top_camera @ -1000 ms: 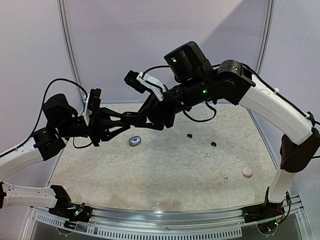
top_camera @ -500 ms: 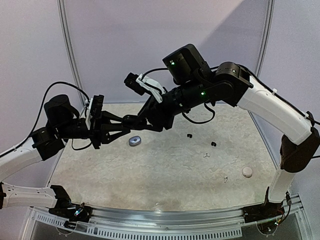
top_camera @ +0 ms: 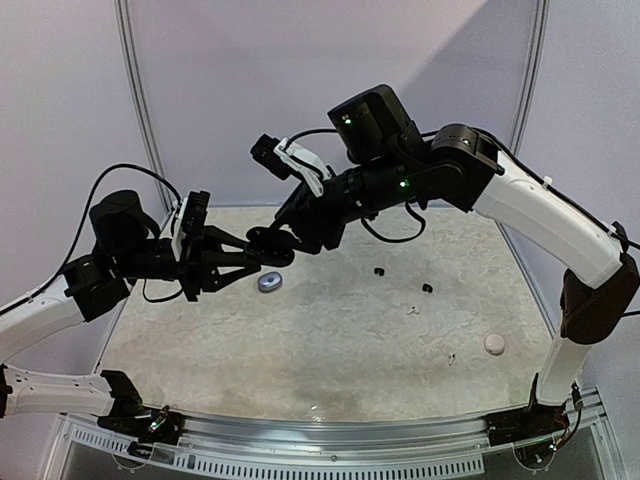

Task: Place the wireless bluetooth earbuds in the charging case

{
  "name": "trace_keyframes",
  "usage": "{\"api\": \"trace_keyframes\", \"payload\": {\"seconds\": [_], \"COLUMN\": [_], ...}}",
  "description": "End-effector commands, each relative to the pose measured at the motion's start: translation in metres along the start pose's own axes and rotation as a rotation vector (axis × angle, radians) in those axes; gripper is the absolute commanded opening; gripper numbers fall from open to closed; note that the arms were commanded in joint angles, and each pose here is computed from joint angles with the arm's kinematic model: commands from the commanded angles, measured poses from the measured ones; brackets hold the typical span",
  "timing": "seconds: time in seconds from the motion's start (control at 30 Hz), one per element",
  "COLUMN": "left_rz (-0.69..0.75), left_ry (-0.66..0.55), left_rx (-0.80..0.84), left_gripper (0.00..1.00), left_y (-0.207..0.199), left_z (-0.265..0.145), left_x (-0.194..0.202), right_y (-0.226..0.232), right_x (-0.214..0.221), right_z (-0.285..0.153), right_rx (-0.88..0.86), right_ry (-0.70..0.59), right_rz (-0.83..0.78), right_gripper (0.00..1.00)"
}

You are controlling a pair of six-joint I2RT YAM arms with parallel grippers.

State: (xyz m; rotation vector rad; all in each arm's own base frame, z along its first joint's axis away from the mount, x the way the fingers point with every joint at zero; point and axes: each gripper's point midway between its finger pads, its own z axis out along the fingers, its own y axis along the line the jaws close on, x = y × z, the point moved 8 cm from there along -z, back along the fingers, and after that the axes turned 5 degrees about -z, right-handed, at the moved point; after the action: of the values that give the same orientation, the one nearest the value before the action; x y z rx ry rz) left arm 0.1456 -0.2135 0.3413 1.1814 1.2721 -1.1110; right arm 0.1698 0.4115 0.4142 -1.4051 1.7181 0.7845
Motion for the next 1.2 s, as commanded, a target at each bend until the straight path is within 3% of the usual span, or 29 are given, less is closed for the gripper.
{"api": "trace_keyframes", "payload": {"seconds": [0.0,0.1,0.8,0.9,1.0,1.17], "left_rz": [-0.137,-0.205,-0.263,-0.266,-0.265,-0.257], "left_ry": [-0.043,-0.055,-0.049,-0.050,-0.051,-0.050], "left_rx": [0.032,0.021,-0.051,-0.073,-0.093,-0.103], "left_gripper": [0.00,0.00,0.00,0.00,0.00,0.00], "left_y": [-0.005,-0.003,0.009,0.011,0.012,0.013], "left_z": [0.001,0.002,0.003,0.001,0.001,0.000], "left_x": [-0.001,0.003,0.012,0.013,0.015,0.018], "right_y": [-0.009,-0.008,-0.019,-0.040,-0.085,-0.150], "right_x": [0.000,0.000,-0.024,-0.023,0.003,0.086], "right_z": [-0.006,-0.005,-0.030,-0.050,-0.073,-0.105], "right_rx": [0.022,0.004,-0.014,0.083,0.322,0.715], "right_ry": [-0.014,-0.021,-0.176,-0.217,-0.204,-0.011], "right_rz": [0.023,0.029,0.096,0.170,0.320,0.658], "right_gripper": [0.50,0.53,0.70,0.73,0.70,0.58]}}
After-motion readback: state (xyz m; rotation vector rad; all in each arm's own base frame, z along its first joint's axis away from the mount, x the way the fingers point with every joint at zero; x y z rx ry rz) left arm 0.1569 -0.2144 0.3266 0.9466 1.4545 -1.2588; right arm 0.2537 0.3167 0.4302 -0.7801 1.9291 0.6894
